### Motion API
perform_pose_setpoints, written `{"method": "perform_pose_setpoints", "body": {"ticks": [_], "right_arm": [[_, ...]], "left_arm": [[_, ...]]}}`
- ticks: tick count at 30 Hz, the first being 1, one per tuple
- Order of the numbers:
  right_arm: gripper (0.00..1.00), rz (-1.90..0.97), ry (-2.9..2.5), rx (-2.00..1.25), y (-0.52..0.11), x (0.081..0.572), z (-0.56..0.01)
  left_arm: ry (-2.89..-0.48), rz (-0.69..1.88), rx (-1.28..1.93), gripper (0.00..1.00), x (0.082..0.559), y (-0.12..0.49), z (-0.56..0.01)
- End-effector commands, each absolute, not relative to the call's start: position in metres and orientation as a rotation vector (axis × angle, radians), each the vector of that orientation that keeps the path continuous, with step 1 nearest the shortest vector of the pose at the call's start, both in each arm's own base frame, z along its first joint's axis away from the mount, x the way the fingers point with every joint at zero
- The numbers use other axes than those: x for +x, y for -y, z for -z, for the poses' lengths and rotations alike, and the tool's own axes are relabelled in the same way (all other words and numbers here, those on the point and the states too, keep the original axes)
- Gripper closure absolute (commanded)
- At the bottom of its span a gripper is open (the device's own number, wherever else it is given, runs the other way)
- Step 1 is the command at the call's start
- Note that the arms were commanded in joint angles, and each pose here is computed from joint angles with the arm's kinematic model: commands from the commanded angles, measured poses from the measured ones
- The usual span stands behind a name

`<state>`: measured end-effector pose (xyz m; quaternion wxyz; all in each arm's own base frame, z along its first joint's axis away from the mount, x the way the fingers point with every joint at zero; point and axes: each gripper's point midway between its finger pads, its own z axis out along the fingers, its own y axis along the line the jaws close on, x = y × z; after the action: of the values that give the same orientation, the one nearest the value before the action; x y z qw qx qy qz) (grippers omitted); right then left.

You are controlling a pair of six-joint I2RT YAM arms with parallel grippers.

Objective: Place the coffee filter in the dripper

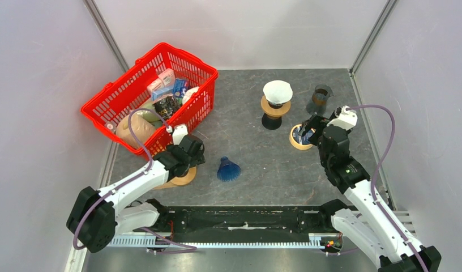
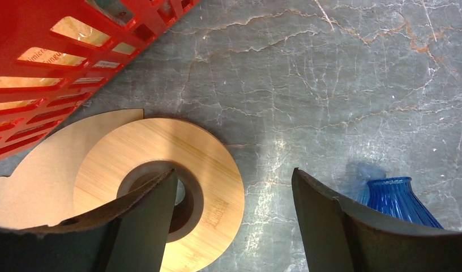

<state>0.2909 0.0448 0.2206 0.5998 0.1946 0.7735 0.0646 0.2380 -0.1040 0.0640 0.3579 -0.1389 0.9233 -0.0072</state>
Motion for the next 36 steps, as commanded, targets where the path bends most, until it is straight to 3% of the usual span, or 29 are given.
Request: {"method": "perform_pose_setpoints", "body": {"ticks": [1,9,22,36], "right_arm": [[0.03,-0.142,-1.748,0.469,-0.041,0.296,-0.230],[0.03,-0.112,-1.749,0.476,-0.037,0.295,-0.229],[0.03,-0.099,-1.755,0.461,-0.036,0.295,-0.231],[0.03,-0.082,-1.765,0.456,-0.036,0.296,-0.226]], "left_arm": [[-2.447,0.025,-0.449,0.20,0.229,0.104,-0.049],[-2.511,0.038,-0.473,0.22,0.206,0.103,-0.040],[-2.255,0.049,-0.327,0.21,0.226,0.110,-0.127],[-2.324,-0.247,-0.208,0.21,0.216,0.111,-0.084]]}}
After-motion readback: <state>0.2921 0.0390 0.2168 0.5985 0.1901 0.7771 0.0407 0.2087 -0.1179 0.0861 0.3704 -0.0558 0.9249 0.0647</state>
